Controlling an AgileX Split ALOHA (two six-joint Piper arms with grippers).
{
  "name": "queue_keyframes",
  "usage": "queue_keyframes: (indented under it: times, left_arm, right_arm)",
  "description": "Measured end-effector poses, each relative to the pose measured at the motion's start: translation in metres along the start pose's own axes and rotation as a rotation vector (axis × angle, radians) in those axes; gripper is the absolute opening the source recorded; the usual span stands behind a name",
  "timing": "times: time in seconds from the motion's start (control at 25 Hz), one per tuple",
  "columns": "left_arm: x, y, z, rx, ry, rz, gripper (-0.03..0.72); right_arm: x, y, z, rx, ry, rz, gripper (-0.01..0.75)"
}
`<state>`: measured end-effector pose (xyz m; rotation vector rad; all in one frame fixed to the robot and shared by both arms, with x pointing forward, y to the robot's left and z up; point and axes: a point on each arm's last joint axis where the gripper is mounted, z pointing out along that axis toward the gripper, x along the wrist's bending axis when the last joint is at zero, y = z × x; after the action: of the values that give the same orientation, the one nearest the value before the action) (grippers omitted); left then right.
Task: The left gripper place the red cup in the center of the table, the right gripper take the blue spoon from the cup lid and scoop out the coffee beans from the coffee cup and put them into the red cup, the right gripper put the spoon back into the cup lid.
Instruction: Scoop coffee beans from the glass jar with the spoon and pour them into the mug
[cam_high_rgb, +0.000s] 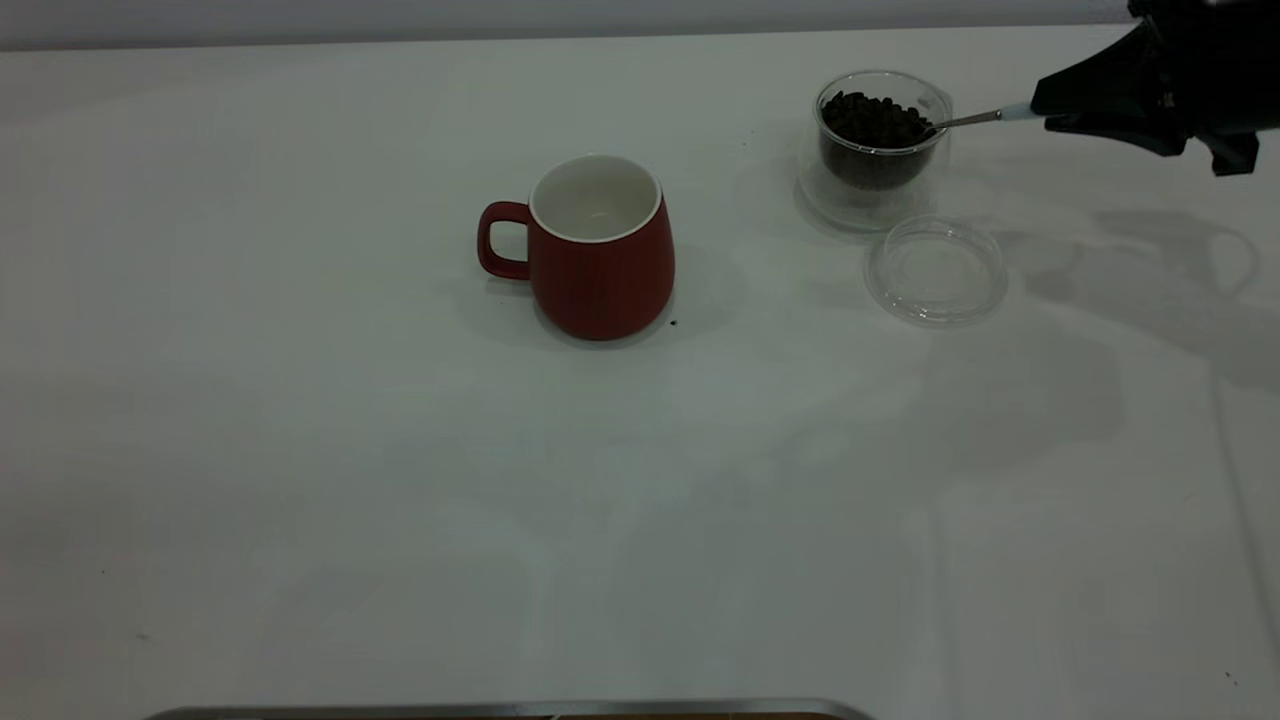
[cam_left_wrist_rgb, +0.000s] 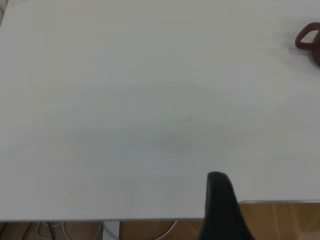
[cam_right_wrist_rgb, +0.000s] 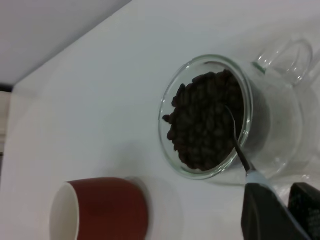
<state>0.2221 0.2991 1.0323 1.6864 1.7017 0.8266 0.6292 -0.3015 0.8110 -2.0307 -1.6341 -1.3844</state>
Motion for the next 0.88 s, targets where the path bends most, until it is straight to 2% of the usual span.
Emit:
queue_keyframes:
  times: [0.64,0.88]
  left_arm:
    - [0.0,0.0,0.0,0.0,0.0,0.0,0.533]
    - [0.0,0.0,0.0,0.0,0.0,0.0,0.533]
  right_arm:
    - [-0.005,-0.005,0.003,0.014,0.039,0.127,0.106]
    - [-0.019,-0.006,0.002,0.013,0.109,0.205,0.106]
